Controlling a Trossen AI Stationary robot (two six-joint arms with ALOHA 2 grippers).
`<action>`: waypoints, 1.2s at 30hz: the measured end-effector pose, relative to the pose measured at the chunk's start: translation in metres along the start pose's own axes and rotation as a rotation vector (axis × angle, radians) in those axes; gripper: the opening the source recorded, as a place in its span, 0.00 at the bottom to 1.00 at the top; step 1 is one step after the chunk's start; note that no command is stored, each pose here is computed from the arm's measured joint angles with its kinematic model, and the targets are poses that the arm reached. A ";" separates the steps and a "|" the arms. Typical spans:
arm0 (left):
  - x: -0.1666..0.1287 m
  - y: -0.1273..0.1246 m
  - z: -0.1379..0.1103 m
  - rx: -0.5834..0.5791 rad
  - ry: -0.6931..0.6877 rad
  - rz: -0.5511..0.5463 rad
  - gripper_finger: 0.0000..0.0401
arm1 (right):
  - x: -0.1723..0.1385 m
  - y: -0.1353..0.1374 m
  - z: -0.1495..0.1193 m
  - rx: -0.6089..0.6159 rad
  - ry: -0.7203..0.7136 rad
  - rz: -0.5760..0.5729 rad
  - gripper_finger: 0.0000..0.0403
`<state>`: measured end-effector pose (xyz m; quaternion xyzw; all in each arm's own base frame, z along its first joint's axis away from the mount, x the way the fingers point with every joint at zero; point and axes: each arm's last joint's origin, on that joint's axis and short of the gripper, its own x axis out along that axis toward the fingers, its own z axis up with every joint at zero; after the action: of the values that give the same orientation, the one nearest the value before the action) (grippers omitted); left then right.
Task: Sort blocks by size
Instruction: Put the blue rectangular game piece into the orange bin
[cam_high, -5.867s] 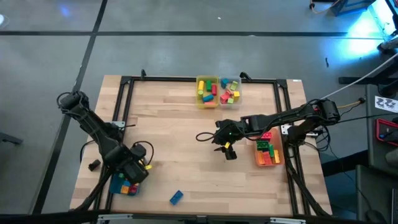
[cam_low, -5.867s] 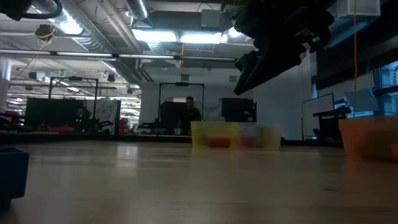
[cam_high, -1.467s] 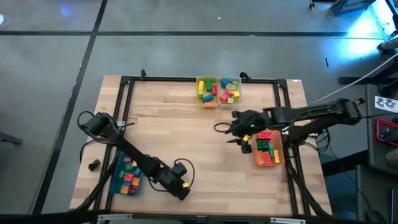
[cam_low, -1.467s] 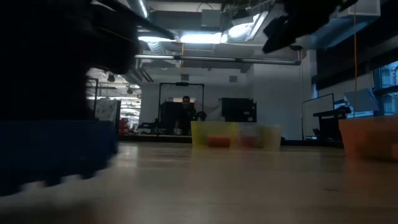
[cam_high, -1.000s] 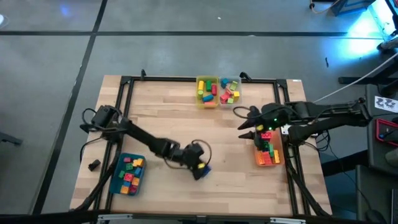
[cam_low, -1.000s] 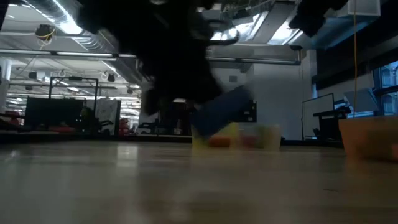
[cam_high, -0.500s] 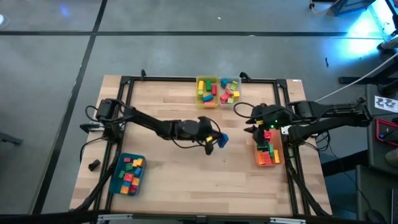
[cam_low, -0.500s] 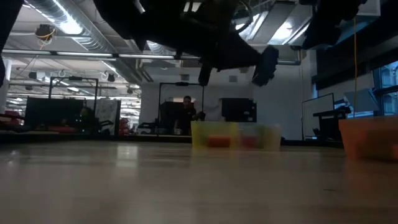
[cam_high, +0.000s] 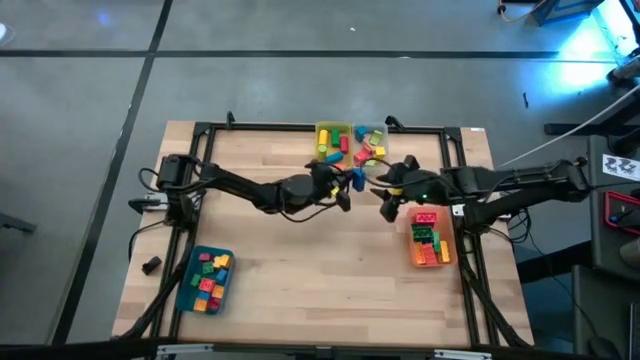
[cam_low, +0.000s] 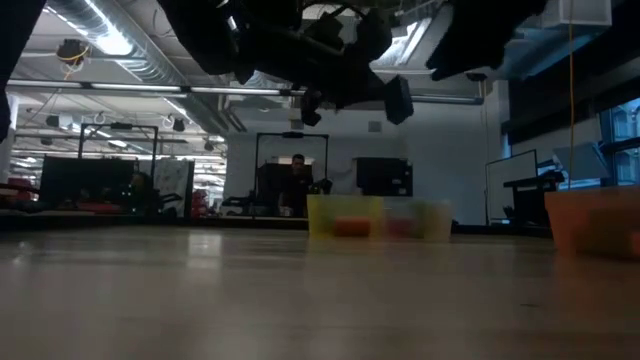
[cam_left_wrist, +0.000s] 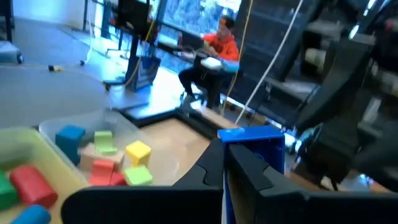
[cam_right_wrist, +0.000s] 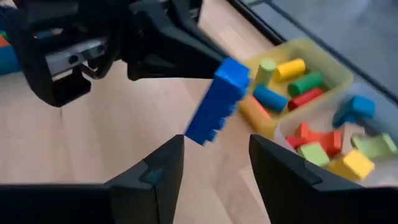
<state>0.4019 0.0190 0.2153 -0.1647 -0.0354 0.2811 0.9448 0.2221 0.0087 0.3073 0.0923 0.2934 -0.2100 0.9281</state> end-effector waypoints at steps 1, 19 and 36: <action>0.001 0.001 0.002 0.000 -0.014 -0.001 0.00 | 0.005 0.002 0.001 -0.016 -0.004 -0.004 0.46; -0.005 -0.010 0.006 0.023 -0.076 -0.033 0.00 | 0.053 0.021 0.002 -0.114 -0.072 -0.164 0.44; -0.007 -0.014 0.003 0.095 -0.055 -0.052 0.02 | 0.053 0.019 -0.001 -0.185 -0.036 -0.179 0.29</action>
<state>0.4022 0.0051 0.2228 -0.1111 -0.0521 0.2621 0.9572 0.2690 0.0084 0.2763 -0.0242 0.3018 -0.2655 0.9153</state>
